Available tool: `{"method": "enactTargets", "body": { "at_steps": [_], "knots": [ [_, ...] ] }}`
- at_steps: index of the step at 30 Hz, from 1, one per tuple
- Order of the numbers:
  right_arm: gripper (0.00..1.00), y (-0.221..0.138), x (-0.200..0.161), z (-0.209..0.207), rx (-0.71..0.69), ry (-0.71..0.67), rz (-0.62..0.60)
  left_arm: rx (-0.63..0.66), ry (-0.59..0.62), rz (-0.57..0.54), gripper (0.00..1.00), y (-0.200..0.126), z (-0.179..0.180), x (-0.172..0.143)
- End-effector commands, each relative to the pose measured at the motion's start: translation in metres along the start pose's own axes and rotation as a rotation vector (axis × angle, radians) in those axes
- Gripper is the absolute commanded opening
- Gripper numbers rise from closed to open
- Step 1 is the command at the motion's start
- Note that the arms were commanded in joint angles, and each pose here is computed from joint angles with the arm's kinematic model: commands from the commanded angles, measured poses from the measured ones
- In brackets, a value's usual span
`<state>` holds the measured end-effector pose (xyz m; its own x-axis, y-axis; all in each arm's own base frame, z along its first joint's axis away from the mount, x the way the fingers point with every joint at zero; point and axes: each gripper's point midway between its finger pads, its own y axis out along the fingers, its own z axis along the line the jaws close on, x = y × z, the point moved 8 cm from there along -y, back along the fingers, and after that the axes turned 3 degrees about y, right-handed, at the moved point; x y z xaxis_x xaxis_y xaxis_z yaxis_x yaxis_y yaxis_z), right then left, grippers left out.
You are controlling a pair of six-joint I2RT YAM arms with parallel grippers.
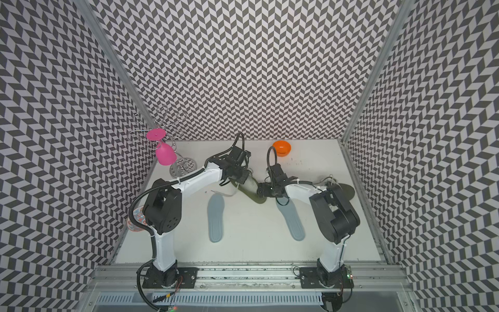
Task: Insert the insole into the shoe
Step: Adjust the shoe at the center of the board.
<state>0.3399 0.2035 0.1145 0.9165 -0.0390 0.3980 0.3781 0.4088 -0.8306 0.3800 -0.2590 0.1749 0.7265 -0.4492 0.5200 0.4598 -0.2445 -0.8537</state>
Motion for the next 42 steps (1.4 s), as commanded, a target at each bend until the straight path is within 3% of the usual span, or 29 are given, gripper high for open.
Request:
{"method": "enactTargets", "body": {
  "at_steps": [1, 7, 11, 16, 22, 29, 35, 42],
  "knots": [
    [0.81, 0.000, 0.010, 0.003, -0.052, 0.051, -0.017, -0.076, -0.166, -0.062, 0.00, -0.019, -0.008, 0.005],
    [0.74, 0.002, 0.018, 0.001, -0.130, 0.038, -0.007, -0.075, -0.304, -0.100, 0.00, -0.023, 0.003, -0.002],
    [0.66, -0.004, 0.013, -0.012, -0.249, -0.021, -0.007, -0.060, -0.324, -0.129, 0.00, -0.033, 0.014, -0.003],
    [0.69, -0.009, 0.011, -0.017, -0.310, -0.071, -0.014, -0.095, -0.349, -0.145, 0.00, -0.040, 0.011, -0.007],
    [0.74, -0.001, 0.016, 0.012, -0.294, -0.118, -0.009, -0.114, -0.349, -0.133, 0.00, -0.034, 0.005, -0.013],
    [0.53, -0.002, 0.015, -0.012, -0.429, -0.124, 0.004, 0.042, -0.376, -0.168, 0.00, -0.043, 0.020, -0.017],
    [0.49, -0.040, 0.022, -0.016, -0.391, -0.097, -0.032, 0.108, -0.383, -0.155, 0.00, -0.032, 0.027, -0.022],
    [0.45, -0.051, 0.013, -0.021, -0.264, -0.056, 0.020, 0.131, -0.405, -0.138, 0.00, -0.016, 0.029, -0.030]
  ]
}}
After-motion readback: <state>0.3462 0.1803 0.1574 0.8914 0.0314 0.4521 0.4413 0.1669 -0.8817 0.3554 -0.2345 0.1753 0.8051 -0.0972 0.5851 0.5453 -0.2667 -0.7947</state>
